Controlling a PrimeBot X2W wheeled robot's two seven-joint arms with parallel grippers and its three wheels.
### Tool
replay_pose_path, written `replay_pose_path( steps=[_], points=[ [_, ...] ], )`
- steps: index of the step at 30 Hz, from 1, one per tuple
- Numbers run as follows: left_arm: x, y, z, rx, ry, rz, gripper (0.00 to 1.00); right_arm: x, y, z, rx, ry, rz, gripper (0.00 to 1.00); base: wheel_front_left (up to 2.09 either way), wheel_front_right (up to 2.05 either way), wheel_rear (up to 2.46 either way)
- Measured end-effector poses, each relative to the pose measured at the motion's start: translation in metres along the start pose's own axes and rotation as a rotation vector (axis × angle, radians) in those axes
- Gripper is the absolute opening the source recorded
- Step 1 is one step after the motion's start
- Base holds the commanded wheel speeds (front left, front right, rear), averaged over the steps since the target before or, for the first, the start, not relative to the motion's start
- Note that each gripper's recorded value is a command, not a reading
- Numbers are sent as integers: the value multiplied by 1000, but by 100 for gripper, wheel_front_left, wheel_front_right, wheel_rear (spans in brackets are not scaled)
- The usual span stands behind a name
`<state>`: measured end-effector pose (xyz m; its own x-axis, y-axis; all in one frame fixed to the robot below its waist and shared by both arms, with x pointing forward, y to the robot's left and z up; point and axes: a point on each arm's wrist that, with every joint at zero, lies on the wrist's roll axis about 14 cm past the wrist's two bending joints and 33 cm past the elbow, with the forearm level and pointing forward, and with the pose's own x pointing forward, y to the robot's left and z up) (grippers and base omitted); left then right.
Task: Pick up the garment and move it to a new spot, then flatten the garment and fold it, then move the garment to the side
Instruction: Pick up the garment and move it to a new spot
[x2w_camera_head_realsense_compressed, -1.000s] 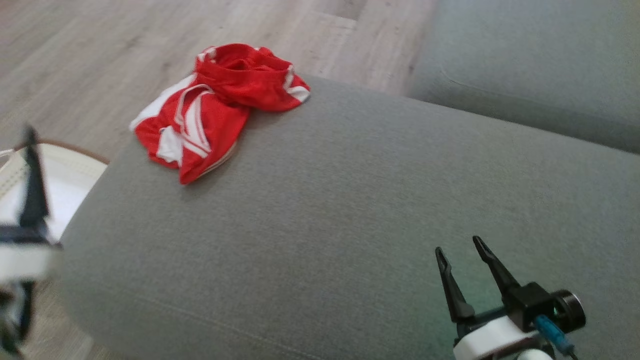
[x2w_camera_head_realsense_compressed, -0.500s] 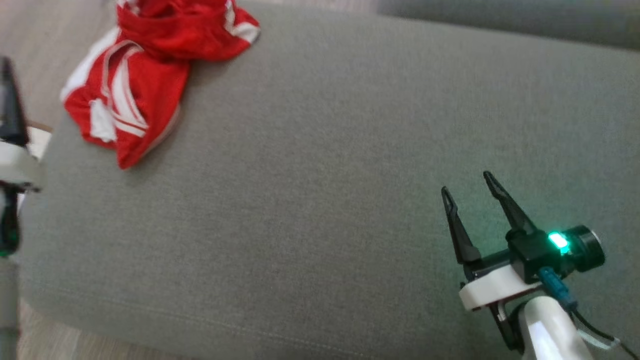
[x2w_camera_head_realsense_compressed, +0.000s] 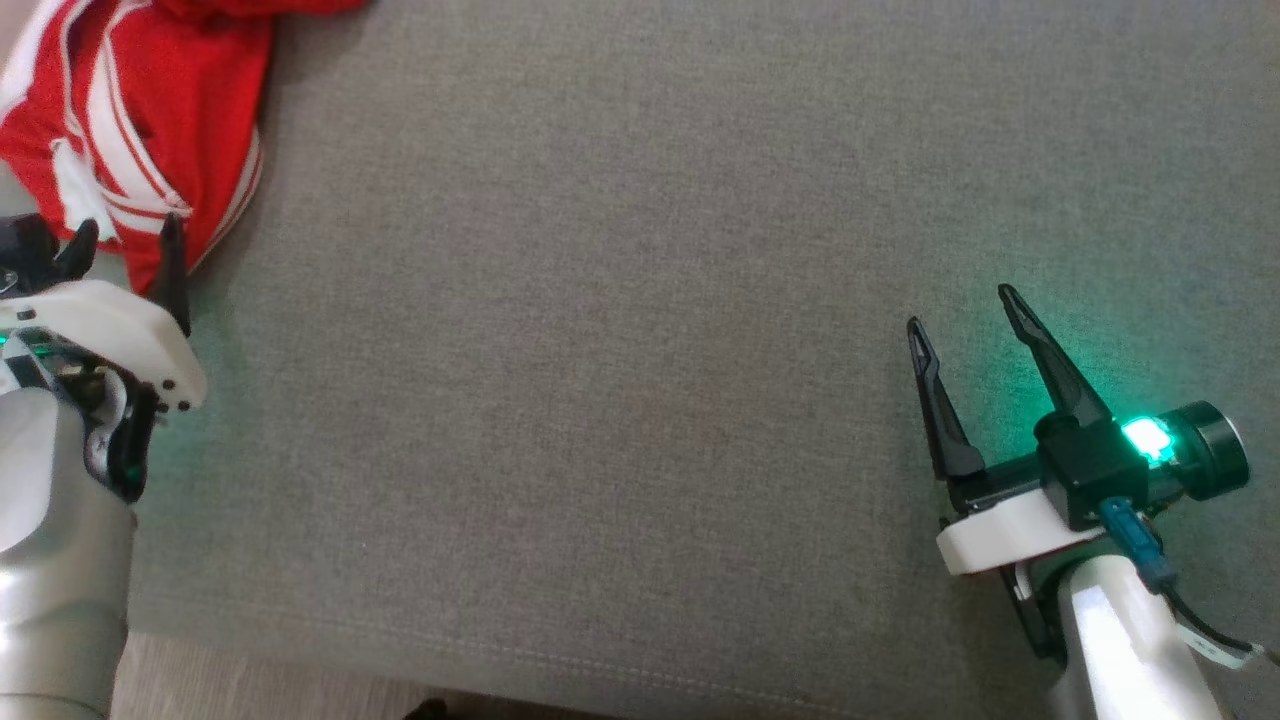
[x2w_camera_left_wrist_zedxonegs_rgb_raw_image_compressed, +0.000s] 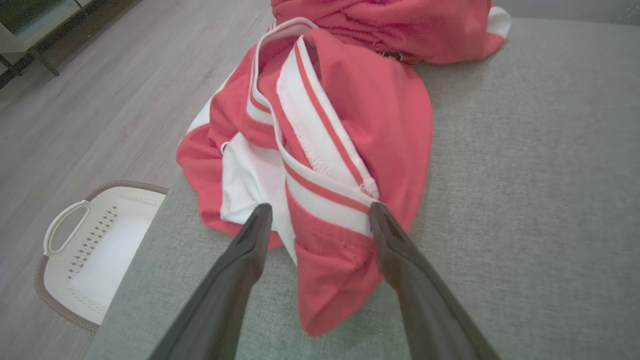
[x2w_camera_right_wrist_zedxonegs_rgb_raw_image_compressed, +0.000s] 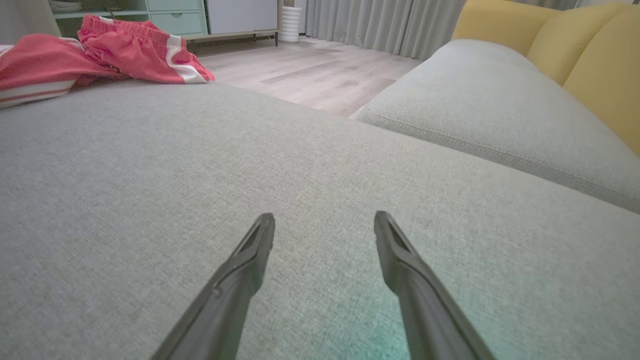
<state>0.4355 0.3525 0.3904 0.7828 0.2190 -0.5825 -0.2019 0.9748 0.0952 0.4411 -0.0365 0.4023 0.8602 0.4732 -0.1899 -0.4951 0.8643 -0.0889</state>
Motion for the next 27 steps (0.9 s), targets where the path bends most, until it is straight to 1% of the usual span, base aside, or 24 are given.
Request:
replay_pose_path(
  steps=[4, 5, 7, 8, 9, 17, 23, 27],
  points=[
    [10, 2, -18, -16, 69, 16, 100, 1, -2, -10, 3, 24, -5, 100, 0, 0, 0],
    [12, 2, -20, -17, 77, 17, 69, 1, -3, -11, 4, 26, -7, 100, 0, 0, 0],
    [15, 1, -19, -18, 70, 17, 20, 0, -5, -11, 3, 28, -12, 100, 0, 0, 0],
    [15, 0, -18, -17, 64, 16, 13, 0, -5, -11, 2, 26, -14, 100, 0, 0, 0],
    [15, -1, -16, -15, 56, 14, 0, 0, -6, -9, 0, 24, -16, 100, 0, 0, 0],
    [5, 4, 11, -3, -69, 15, 0, -6, -6, 2, 2, -3, -22, 100, 0, 0, 0],
    [-17, 14, 69, 55, -245, 17, 0, -18, -6, 21, 20, -53, -35, 100, 0, 0, 0],
    [-43, 10, 116, 107, -372, -13, 0, -33, -8, 34, 36, -84, -57, 100, 0, 0, 0]
  ],
)
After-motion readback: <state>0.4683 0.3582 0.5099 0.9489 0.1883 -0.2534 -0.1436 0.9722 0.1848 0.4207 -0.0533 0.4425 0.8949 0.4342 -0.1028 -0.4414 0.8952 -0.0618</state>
